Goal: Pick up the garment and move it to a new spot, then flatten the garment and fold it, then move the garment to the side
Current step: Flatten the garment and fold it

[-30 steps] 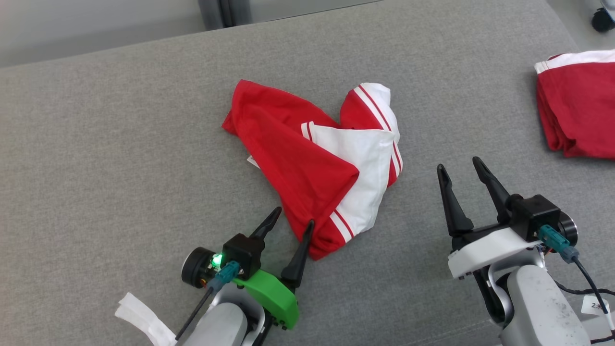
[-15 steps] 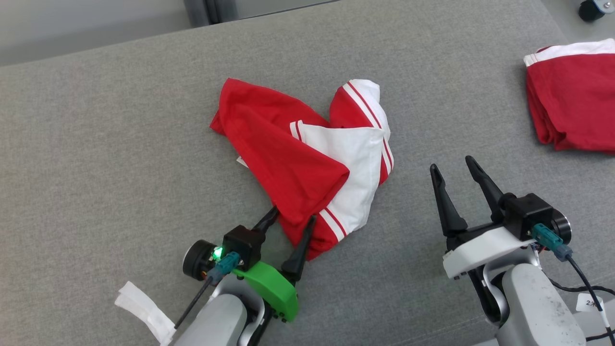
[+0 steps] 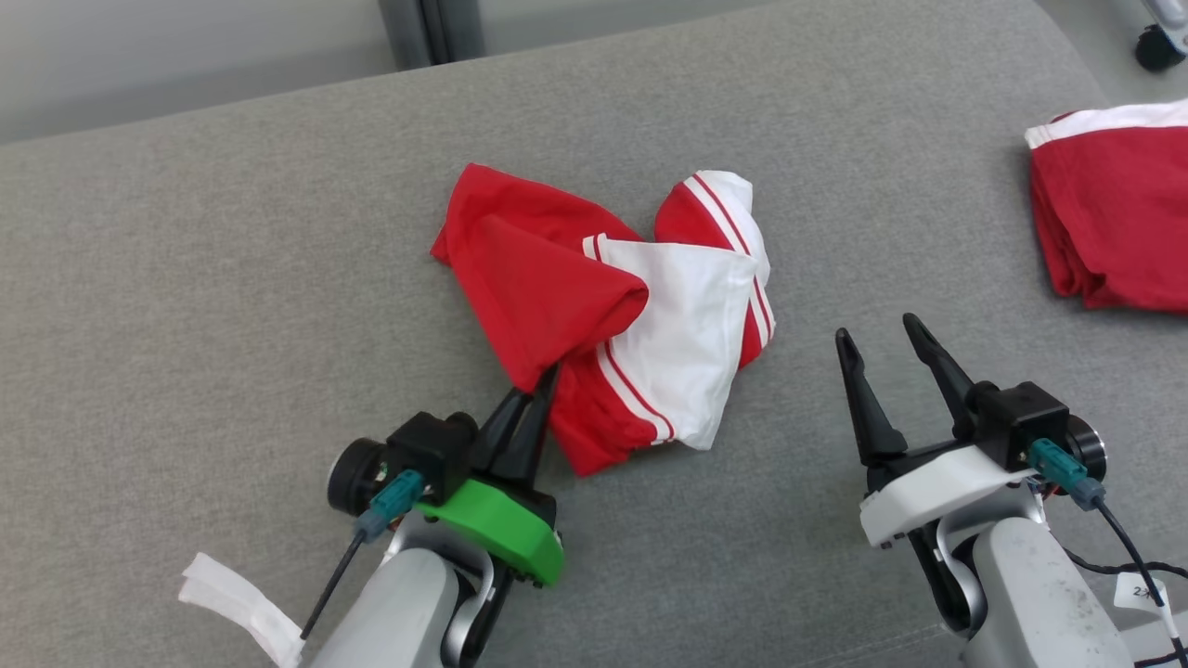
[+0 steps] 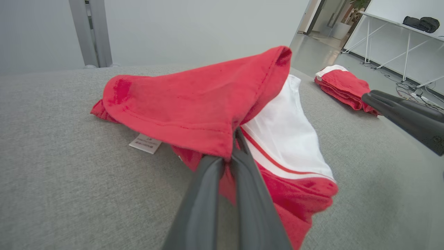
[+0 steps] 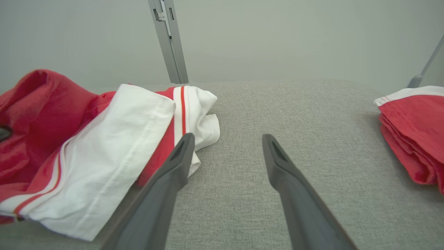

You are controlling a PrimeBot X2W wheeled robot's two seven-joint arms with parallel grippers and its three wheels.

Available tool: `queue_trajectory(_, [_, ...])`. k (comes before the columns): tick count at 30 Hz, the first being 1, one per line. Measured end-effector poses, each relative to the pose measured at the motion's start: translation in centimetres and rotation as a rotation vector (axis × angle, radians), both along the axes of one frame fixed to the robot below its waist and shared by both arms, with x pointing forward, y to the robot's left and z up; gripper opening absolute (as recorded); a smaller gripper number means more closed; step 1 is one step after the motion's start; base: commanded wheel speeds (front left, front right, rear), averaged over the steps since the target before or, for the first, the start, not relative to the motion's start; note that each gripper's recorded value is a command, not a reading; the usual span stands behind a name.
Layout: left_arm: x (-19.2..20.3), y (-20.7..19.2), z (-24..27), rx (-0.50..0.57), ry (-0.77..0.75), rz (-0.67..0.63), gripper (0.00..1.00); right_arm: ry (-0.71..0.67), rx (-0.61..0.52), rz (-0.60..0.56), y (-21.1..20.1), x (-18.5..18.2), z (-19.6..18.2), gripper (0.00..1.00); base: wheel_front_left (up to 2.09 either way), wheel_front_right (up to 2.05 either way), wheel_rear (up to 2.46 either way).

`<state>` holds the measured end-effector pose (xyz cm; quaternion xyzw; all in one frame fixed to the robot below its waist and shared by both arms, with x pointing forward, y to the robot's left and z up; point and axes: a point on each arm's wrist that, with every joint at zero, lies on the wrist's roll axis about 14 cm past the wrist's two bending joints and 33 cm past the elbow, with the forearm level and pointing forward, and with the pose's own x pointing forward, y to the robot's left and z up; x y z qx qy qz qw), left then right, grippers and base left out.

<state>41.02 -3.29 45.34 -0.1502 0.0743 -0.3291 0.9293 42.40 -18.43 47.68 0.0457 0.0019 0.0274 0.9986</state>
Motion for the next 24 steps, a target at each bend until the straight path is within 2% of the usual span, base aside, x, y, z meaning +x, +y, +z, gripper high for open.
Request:
queue_trajectory(4, [1.0,3.2,1.7,-0.002,-0.058,0.110,0.00,-0.003,0.008,0.024,0.9,0.2,0.1,1.00,0.00,0.00,0.00])
queue_trajectory(8, [1.3,7.9,1.6,0.056,-0.079,0.239,0.00,0.003,0.017,0.055,2.1,0.4,-0.1,1.00,0.00,0.00,0.00])
queue_trajectory(9, [1.3,9.4,1.4,0.076,-0.077,0.277,0.46,0.006,0.021,0.066,2.6,0.4,-0.2,1.00,0.00,0.00,0.00])
queue_trajectory(10, [1.1,10.8,1.0,0.101,-0.072,0.310,0.88,0.007,0.023,0.077,3.0,0.5,-0.3,1.00,0.00,0.00,0.00])
queue_trajectory(11, [0.8,11.9,0.4,0.125,-0.060,0.334,1.00,0.007,0.025,0.087,3.4,0.6,-0.3,1.00,0.00,0.00,0.00])
queue_trajectory(14, [-1.3,15.3,-2.7,0.188,0.034,0.414,1.00,0.005,0.035,0.122,4.7,0.9,-0.2,1.00,0.00,0.00,0.00])
queue_trajectory(19, [-3.6,19.5,-4.7,0.220,0.119,0.551,1.00,-0.008,0.042,0.171,6.5,1.0,0.4,1.00,0.00,0.00,0.00])
queue_trajectory(24, [-4.2,20.6,-4.4,0.218,0.115,0.600,1.00,-0.013,0.041,0.240,8.9,0.8,0.6,1.00,0.00,0.00,0.00])
